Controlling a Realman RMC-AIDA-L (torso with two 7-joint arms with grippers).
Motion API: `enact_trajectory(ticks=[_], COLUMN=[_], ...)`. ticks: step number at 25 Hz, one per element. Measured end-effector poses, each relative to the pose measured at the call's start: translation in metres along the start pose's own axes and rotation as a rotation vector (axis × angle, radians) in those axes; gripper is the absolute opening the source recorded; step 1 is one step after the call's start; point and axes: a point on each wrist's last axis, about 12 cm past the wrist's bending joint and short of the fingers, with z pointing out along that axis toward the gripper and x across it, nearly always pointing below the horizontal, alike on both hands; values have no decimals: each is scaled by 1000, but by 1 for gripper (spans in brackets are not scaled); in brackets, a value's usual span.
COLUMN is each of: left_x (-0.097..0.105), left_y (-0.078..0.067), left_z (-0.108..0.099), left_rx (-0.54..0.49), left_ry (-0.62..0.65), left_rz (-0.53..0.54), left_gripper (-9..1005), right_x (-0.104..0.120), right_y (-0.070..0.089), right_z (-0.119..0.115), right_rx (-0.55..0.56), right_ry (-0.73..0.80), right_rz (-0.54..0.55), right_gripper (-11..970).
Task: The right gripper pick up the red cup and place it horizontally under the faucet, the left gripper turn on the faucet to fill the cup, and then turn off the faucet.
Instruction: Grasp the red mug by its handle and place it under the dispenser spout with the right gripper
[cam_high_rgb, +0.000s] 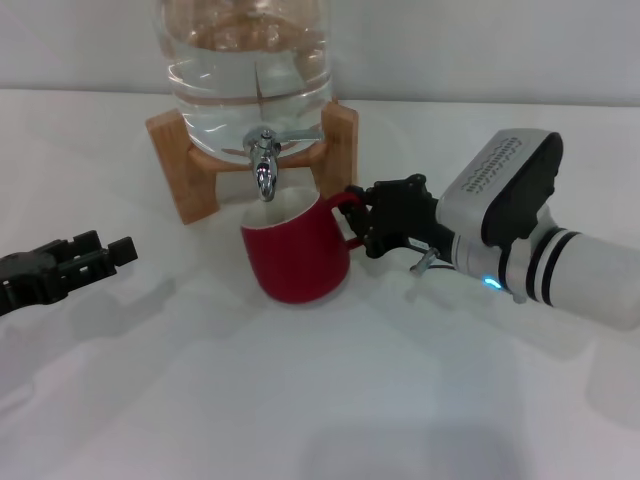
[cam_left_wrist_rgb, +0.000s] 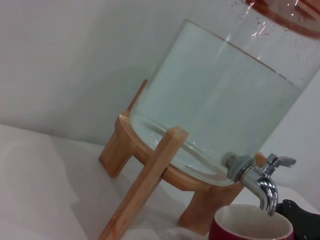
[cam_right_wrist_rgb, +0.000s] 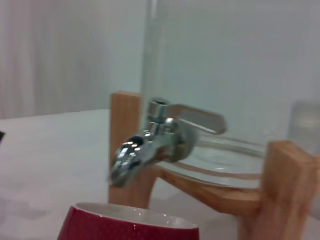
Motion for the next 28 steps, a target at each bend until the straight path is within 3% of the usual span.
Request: enact_trajectory(ticks=[28], left_x=[0], left_y=[0], left_z=[1], left_rx=[-1], left_ry=[0], left_rz=[-8], left_gripper=[847], right_x=[-4], right_y=[2], right_z=[6], right_rx=[-16], right_ry=[22], right_rz=[-24], right_gripper=[113])
